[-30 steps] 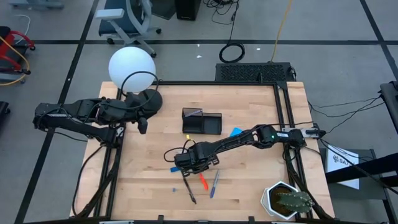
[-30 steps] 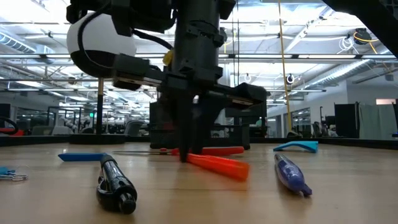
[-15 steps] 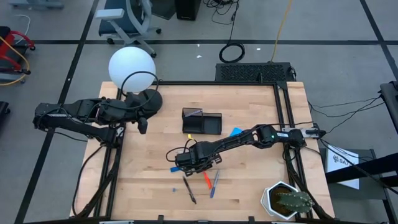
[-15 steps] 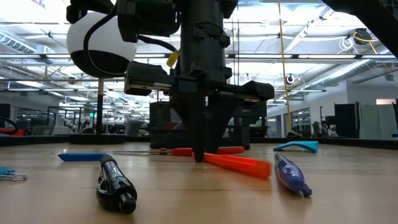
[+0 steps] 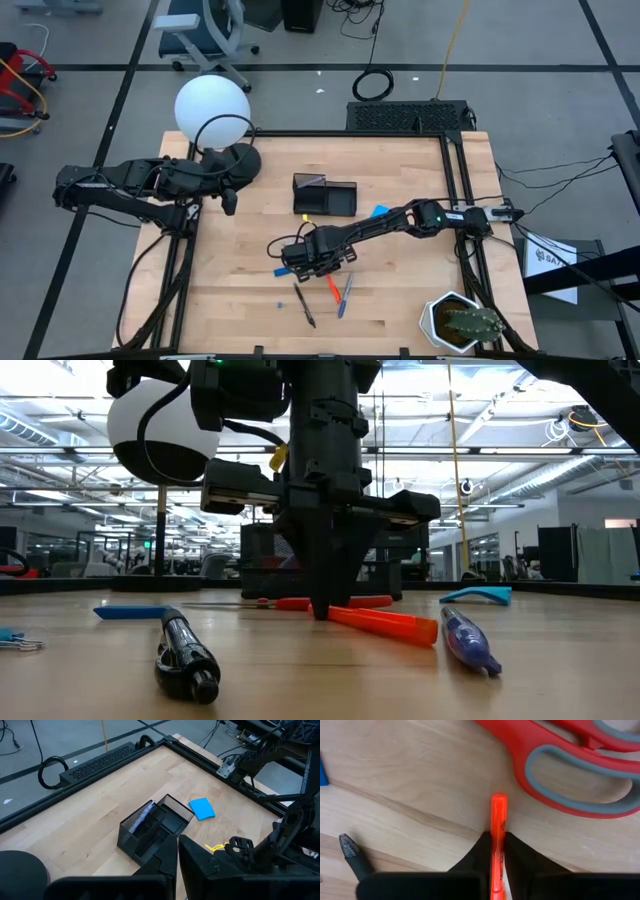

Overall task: Pick and place office supplies into organizer
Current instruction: Put the orange pen into the black desk organizer

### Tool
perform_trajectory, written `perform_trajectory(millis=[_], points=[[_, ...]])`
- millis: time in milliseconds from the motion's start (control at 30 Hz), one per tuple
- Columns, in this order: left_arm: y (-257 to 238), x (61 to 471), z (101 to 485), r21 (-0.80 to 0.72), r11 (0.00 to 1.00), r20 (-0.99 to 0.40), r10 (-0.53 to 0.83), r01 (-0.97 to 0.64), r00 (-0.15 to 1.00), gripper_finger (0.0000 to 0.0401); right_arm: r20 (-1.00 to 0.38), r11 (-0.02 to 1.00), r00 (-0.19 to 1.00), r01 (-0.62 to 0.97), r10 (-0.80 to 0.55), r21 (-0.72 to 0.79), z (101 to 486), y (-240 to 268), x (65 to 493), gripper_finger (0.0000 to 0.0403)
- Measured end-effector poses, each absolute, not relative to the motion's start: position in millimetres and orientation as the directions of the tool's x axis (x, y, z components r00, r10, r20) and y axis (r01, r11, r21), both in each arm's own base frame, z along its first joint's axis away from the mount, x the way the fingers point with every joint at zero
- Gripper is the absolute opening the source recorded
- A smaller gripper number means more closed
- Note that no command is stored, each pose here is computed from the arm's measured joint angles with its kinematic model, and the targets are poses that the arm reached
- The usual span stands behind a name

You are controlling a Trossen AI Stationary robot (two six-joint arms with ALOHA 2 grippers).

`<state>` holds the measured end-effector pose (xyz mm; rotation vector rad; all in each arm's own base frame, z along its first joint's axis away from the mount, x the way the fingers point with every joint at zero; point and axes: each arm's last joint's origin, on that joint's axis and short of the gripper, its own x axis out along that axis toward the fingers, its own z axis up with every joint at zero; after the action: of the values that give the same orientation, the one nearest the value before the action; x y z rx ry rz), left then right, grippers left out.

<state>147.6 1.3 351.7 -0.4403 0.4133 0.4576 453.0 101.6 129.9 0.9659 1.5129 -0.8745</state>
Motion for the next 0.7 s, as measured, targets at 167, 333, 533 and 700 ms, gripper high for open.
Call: perform_trajectory(millis=[167,333,533,700], points=[[1,148,352,-0.309,0.808,-0.471,0.328,-0.502,0.819,0.0021,-0.99,0.399,-0.06,0.917,0.125,-0.005,131,102,455,0.0024],[1,148,352,-0.309,0.808,-0.471,0.328,-0.502,0.819,0.0021,-0.991,0.406,-0.023,0.913,0.129,0.032,137,102,457,0.0024],[1,148,352,-0.309,0.808,-0.471,0.328,-0.502,0.819,0.0021,-0.997,0.412,0.007,0.91,0.083,0.04,146,97,456,0.0023],[1,148,352,-0.309,0.808,-0.471,0.329,-0.502,0.819,0.0021,-0.997,0.415,0.019,0.909,0.08,0.05,149,93,457,0.0023]])
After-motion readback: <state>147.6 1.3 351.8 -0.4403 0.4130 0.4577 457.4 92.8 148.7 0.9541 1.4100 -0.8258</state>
